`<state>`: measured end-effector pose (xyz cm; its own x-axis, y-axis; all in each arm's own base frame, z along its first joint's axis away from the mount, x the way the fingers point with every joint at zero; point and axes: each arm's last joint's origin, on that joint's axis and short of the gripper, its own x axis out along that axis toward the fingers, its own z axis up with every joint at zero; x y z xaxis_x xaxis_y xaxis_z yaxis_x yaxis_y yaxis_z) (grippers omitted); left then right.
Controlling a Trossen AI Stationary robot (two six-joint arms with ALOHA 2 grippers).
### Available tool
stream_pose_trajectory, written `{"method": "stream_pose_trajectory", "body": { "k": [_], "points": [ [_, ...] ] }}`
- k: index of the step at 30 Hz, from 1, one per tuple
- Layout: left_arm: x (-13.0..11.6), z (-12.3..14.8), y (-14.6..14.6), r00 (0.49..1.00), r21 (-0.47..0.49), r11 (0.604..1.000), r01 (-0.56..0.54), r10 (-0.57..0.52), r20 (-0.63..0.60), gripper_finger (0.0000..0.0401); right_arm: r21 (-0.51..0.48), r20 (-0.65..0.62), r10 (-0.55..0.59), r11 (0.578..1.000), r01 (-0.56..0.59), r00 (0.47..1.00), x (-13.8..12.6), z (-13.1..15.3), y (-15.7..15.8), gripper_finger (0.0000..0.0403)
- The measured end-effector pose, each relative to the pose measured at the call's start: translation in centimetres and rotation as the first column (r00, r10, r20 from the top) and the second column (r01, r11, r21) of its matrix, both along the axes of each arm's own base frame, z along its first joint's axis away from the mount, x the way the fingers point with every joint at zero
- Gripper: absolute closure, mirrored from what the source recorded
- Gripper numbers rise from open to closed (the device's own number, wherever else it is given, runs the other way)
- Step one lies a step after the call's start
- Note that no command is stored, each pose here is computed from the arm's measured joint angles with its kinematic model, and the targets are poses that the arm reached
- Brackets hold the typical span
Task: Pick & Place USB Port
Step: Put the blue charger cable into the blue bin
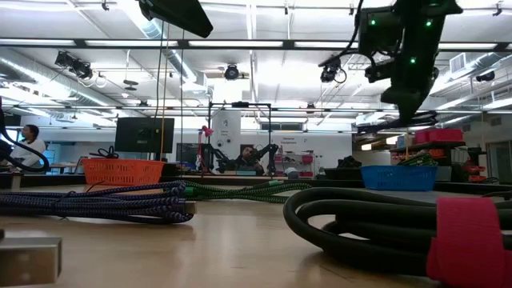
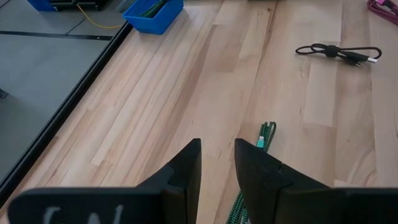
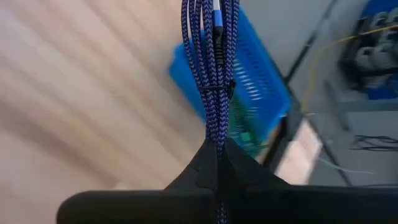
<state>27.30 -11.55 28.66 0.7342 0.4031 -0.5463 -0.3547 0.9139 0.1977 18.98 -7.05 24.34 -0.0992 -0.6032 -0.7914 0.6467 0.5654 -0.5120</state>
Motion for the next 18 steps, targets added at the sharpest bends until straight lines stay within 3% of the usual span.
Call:
{"method": "stream_pose_trajectory", "body": {
  "k": [5, 18],
  "points": [
    [0.0, 0.0, 0.0, 1.0, 0.0, 1.0, 0.0, 0.0, 0.0, 0.03, -0.047, -0.063, -0.015, 0.999, 0.012, 0.998, -0.6, 0.1, -2.4, 0.0403],
    [0.0, 0.0, 0.0, 1.0, 0.003, 1.0, -0.002, 0.002, -0.003, 0.03, 0.005, -0.19, -0.037, 0.999, 0.038, 0.981, -1.8, -1.1, -7.4, 0.0403]
  ]
}}
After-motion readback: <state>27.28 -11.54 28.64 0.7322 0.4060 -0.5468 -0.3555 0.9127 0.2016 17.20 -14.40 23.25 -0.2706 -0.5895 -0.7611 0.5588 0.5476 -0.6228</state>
